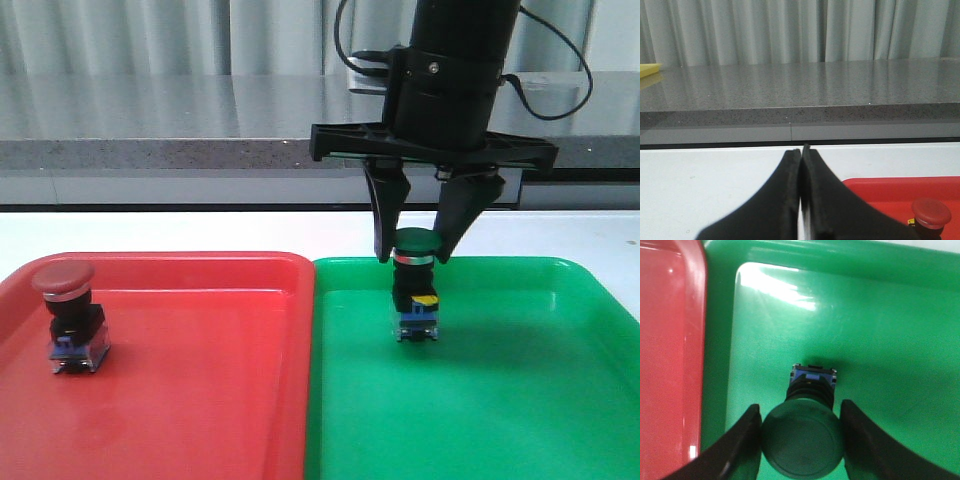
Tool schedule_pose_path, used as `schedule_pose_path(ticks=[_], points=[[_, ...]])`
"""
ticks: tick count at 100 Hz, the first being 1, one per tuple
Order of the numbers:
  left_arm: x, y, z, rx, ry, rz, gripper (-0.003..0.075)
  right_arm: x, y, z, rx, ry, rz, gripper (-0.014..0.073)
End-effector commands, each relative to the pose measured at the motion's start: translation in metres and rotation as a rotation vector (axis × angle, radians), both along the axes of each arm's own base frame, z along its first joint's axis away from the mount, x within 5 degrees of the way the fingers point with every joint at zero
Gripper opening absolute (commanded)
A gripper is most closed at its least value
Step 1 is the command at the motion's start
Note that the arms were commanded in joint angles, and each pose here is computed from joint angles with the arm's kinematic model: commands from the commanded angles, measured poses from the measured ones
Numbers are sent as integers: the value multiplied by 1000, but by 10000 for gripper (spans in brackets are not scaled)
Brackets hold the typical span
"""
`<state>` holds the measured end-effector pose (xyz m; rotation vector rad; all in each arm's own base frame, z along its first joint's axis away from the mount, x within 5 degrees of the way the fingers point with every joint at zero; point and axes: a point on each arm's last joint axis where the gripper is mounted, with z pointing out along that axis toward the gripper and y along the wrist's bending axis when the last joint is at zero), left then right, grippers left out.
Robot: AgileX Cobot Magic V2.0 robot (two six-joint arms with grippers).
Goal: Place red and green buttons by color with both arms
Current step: 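Carry the green push-button with the right gripper into the green tray, then open the right gripper and raise it away from the button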
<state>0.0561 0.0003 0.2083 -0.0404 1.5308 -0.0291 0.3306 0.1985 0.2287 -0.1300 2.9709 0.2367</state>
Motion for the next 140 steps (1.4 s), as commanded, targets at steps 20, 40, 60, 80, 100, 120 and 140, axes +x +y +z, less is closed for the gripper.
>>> schedule_pose_path(ticks=[20,40,60,80,100,120,140], points=[[-3,0,4,-12,-93,2,-20,-2,-2,25,42,-76,-7,218],[-3,0,4,-12,-93,2,-20,-5,-4,24,25,-50,1,411],[-3,0,4,-12,-93,2,-20,-5,-4,24,23,-48,0,640],[-3,0,4,-12,-93,2,-20,-8,-5,28,18,-38,3,638],[-3,0,4,-12,-93,2,-20,-15,-12,59,41,-154,40,631],[-3,0,4,-12,-93,2,-20,-23,-36,97,31,-284,18,288],[-3,0,4,-12,-93,2,-20,-29,-77,129,49,-363,-88,-62]])
